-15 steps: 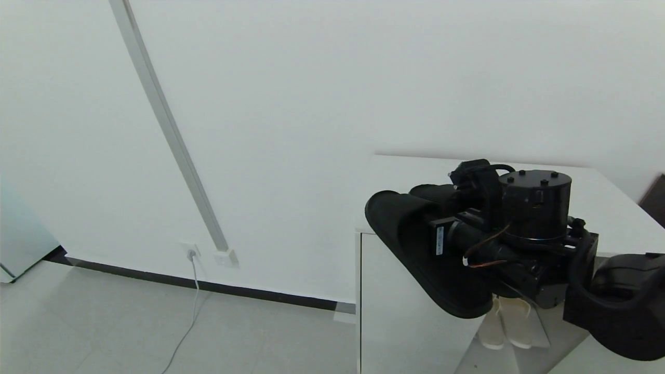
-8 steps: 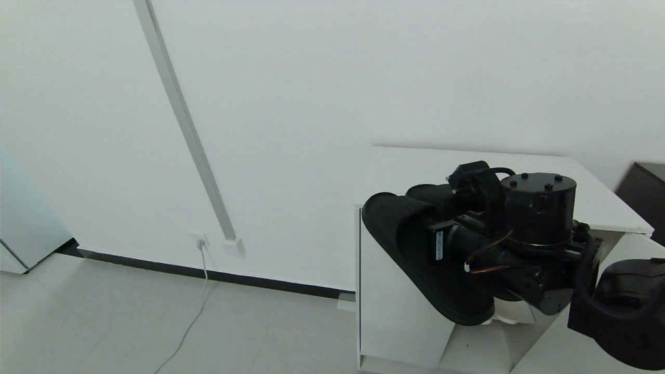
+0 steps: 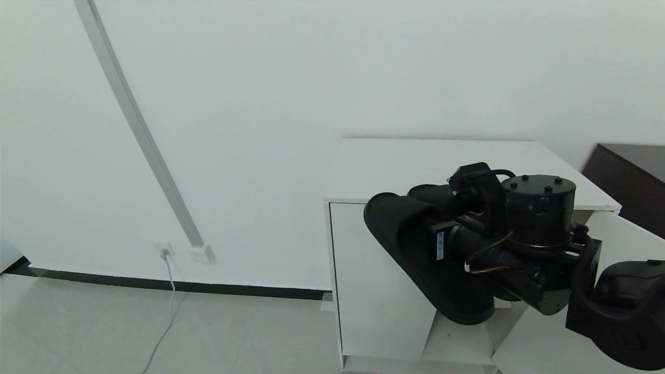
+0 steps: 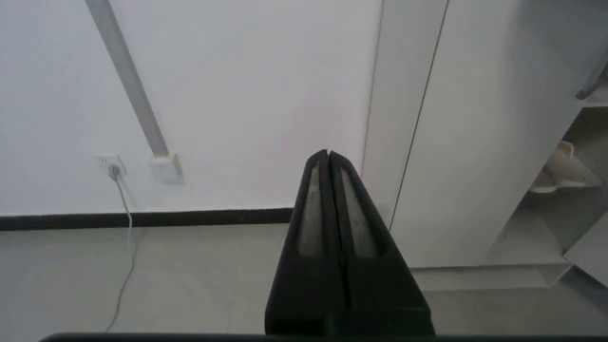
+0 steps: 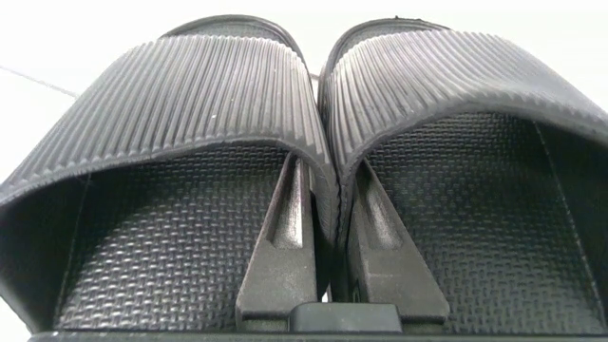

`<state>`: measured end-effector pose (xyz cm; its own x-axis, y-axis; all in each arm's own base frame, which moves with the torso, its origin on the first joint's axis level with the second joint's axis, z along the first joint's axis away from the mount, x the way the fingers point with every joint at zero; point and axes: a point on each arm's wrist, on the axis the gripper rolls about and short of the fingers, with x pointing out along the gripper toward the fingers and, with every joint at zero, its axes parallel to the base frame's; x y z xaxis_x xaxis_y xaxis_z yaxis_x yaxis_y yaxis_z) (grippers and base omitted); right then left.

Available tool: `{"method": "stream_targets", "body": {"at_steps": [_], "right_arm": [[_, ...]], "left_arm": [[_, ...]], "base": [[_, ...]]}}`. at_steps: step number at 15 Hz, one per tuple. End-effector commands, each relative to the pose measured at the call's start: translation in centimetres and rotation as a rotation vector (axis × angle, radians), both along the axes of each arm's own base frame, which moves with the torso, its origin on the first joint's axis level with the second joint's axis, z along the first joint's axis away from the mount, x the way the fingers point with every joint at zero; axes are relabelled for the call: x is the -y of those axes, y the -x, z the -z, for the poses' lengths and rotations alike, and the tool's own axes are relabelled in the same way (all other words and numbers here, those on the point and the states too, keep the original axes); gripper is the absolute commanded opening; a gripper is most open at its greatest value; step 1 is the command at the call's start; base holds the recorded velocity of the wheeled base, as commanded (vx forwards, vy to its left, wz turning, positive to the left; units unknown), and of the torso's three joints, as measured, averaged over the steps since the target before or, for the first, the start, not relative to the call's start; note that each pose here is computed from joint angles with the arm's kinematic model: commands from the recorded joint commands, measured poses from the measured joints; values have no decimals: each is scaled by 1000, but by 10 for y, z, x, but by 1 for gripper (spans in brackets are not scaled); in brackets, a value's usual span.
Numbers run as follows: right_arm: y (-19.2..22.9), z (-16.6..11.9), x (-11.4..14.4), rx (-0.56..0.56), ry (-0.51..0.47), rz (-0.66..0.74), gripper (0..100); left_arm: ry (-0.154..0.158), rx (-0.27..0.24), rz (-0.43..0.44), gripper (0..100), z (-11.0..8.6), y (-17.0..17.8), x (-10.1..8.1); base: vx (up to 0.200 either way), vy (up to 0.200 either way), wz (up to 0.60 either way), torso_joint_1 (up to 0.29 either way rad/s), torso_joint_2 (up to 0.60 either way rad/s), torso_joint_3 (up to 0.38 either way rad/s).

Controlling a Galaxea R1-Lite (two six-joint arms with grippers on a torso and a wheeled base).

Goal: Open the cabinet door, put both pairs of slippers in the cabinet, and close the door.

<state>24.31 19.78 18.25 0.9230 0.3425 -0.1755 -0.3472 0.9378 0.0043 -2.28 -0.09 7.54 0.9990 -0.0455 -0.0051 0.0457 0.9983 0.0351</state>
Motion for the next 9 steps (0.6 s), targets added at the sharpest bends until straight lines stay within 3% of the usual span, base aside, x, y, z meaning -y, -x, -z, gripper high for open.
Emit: {"method": "stream_targets", "body": {"at_steps": [1, 5, 9], "right_arm": [[-1, 1, 0, -3, 2, 1, 0], [7, -5, -2, 42, -30, -40, 0], [10, -4, 0, 81, 1, -51, 0]], "left_arm": [[0, 1, -1, 0, 0, 0, 0], [0, -1, -1, 0, 0, 0, 0], [0, 1, -1, 0, 0, 0, 0]], "base": [[0, 0, 0, 0, 0, 0], [0, 0, 0, 0, 0, 0], [0, 0, 0, 0, 0, 0]]}}
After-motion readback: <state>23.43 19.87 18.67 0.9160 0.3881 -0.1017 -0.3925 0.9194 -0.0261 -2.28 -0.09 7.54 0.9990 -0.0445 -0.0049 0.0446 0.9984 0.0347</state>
